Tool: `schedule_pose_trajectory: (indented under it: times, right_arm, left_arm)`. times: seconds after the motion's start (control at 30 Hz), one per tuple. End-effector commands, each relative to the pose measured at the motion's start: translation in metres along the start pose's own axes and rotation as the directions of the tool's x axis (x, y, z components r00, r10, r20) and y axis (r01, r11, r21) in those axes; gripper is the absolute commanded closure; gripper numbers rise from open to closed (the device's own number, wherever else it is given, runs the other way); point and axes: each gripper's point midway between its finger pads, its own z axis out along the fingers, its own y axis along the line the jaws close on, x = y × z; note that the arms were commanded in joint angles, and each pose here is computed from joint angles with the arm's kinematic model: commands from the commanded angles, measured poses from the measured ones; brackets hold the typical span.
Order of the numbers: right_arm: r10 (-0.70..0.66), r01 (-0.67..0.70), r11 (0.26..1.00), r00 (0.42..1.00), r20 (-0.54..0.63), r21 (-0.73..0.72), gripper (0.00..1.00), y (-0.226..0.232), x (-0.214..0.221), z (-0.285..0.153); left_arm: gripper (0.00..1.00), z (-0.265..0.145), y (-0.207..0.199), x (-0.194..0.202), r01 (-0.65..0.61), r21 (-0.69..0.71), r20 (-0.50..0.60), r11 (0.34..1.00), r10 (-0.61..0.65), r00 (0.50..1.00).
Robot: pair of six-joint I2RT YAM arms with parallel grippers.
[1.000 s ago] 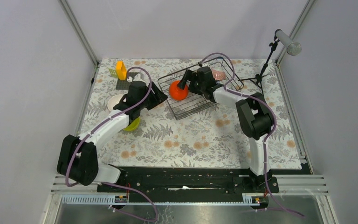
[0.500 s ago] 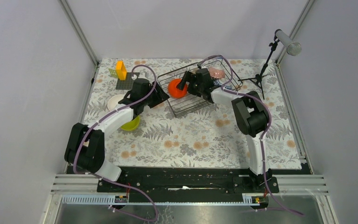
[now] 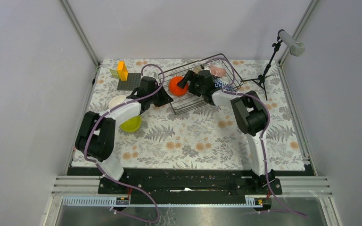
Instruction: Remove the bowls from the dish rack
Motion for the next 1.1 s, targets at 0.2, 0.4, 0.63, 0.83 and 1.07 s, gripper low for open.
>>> schedule_pose_trajectory:
  times: [0.2, 0.4, 0.63, 0.83, 1.07]
  right_arm:
    - [0.061, -0.055, 0.986, 0.997, 0.037, -0.155, 0.0, 0.024, -0.008, 0.015]
    - [0.085, -0.07, 0.972, 0.995, 0.058, -0.224, 0.0, 0.038, -0.015, 0.013]
    - [0.032, -0.008, 0.956, 0.997, 0.077, -0.295, 0.1, 0.066, -0.03, -0.002]
    - [0.015, 0.008, 0.936, 0.998, 0.063, -0.353, 0.16, 0.085, -0.033, -0.017]
    - [-0.027, 0.046, 0.929, 0.998, 0.055, -0.366, 0.21, 0.09, -0.031, -0.035]
  left_arm:
    - [1.0, 0.001, -0.024, -0.008, -0.08, 0.099, -0.02, 0.992, 0.082, 0.996]
    - [1.0, -0.003, -0.031, -0.004, -0.091, 0.112, -0.029, 0.99, 0.095, 0.995]
    - [1.0, -0.005, -0.032, -0.006, -0.091, 0.107, -0.021, 0.99, 0.094, 0.995]
    - [1.0, -0.006, -0.031, -0.006, -0.088, 0.099, -0.016, 0.991, 0.09, 0.996]
    - [1.0, -0.007, -0.03, -0.008, -0.087, 0.091, -0.007, 0.992, 0.088, 0.996]
